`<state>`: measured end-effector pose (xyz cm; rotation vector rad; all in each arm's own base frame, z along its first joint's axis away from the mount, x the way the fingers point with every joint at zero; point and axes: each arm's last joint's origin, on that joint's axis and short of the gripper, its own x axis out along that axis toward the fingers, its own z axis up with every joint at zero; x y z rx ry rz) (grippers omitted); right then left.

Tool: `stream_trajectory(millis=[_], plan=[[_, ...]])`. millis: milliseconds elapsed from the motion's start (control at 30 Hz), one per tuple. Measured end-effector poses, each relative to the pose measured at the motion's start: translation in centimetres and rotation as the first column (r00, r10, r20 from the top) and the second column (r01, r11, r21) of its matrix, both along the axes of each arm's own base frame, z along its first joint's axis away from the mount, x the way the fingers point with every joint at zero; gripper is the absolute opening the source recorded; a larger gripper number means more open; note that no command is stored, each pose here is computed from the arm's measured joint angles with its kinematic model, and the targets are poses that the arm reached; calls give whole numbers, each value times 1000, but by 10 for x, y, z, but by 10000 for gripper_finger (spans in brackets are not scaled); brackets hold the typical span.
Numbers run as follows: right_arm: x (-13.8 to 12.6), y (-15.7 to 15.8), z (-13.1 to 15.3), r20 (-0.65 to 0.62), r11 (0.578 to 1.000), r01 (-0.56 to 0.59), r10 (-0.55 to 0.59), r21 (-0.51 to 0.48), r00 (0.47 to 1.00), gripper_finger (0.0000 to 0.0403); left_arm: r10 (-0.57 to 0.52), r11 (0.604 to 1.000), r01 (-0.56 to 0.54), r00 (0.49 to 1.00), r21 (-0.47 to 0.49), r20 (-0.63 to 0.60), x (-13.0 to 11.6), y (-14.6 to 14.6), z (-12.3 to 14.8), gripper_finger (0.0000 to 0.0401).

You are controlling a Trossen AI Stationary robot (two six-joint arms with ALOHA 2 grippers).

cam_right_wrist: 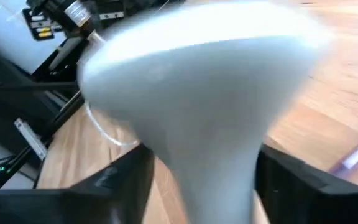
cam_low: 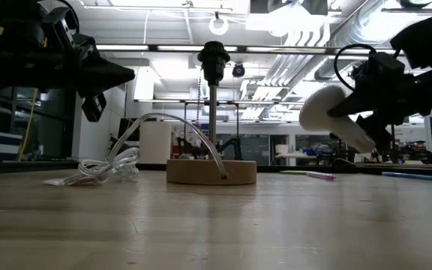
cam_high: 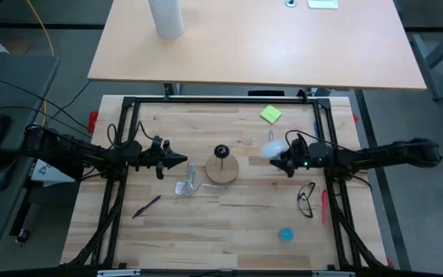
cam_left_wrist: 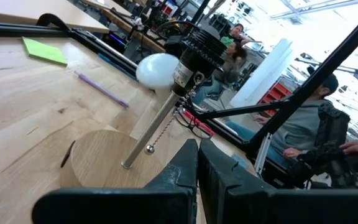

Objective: Screw lightbulb
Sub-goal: Remove the lightbulb from the lamp, then return to Home Position

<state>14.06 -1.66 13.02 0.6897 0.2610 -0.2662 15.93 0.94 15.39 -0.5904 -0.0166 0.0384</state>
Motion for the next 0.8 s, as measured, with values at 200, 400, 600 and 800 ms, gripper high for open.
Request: stream_trajectory(millis=[200,400,600,800], plan=[[-1,-3,-1,-6,993,-114,115,25,993,320,-1,1000,1,1000,0,-1,0,0,0,0],[-1,-8,2,24,997,-76,76,5,997,329,0,1000,0,1000,0,-1,0,0,0,0],[-1,-10,14,124,989,-95,109,-116,986,330,0,1000,0,1000,0,-1,0,0,0,0],[-4,-13,27,216,974,-61,109,-217,970,330,0,1000,0,1000,0,-2,0,0,0,0]])
